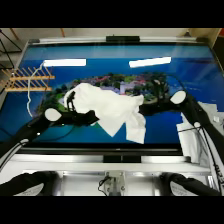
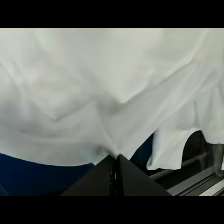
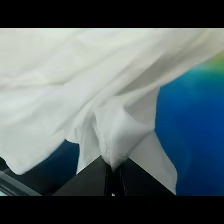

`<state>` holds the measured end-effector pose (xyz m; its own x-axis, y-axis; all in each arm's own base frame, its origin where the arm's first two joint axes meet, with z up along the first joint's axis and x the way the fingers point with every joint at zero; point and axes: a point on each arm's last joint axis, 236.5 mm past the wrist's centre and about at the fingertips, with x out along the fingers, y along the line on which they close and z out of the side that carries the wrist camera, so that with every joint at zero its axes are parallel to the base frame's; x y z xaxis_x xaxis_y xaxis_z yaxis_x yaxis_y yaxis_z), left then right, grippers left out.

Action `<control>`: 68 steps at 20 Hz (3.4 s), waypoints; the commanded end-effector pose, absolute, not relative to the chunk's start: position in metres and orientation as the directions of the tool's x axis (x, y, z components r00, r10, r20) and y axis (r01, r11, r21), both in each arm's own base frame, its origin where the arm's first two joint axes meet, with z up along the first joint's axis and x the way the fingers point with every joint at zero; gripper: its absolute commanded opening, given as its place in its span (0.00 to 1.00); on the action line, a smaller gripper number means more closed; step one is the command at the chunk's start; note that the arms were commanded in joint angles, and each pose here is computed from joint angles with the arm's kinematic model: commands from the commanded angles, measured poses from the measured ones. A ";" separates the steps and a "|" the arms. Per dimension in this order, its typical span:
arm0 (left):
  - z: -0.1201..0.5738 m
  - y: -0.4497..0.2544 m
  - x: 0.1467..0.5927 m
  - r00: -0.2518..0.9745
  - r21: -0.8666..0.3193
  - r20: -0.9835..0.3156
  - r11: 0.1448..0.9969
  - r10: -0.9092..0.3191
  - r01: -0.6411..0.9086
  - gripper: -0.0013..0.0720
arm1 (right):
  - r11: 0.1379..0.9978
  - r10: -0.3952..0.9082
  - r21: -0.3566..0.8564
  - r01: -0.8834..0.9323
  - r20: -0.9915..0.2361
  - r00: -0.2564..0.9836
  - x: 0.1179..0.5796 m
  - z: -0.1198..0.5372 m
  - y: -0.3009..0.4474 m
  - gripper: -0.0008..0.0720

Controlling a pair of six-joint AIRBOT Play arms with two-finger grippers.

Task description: Fold the shirts.

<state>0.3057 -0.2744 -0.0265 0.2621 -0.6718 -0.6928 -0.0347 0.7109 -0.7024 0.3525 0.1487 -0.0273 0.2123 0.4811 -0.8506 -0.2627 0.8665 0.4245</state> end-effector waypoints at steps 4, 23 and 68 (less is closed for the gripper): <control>-0.090 -0.308 0.276 0.143 -0.665 -0.746 0.740 -0.650 -0.106 0.06 | 0.938 0.273 0.243 -0.249 -0.958 0.091 0.324 -0.050 0.100 0.10; -0.079 -0.351 0.223 0.078 -0.690 -0.723 0.718 -0.686 -0.092 0.70 | 0.949 0.244 0.232 -0.215 -0.969 0.033 0.310 -0.053 0.093 0.10; 0.551 -0.030 0.184 0.802 -0.297 0.584 0.888 -0.122 0.351 0.05 | 0.980 0.005 -0.198 0.004 0.047 0.999 0.281 0.479 0.006 0.10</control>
<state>0.2095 -0.0442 0.5359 0.8139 -0.1930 0.5480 0.4367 0.8254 -0.3579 0.3104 0.0225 0.4466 0.9968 0.0584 -0.0537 -0.0682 0.9767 -0.2035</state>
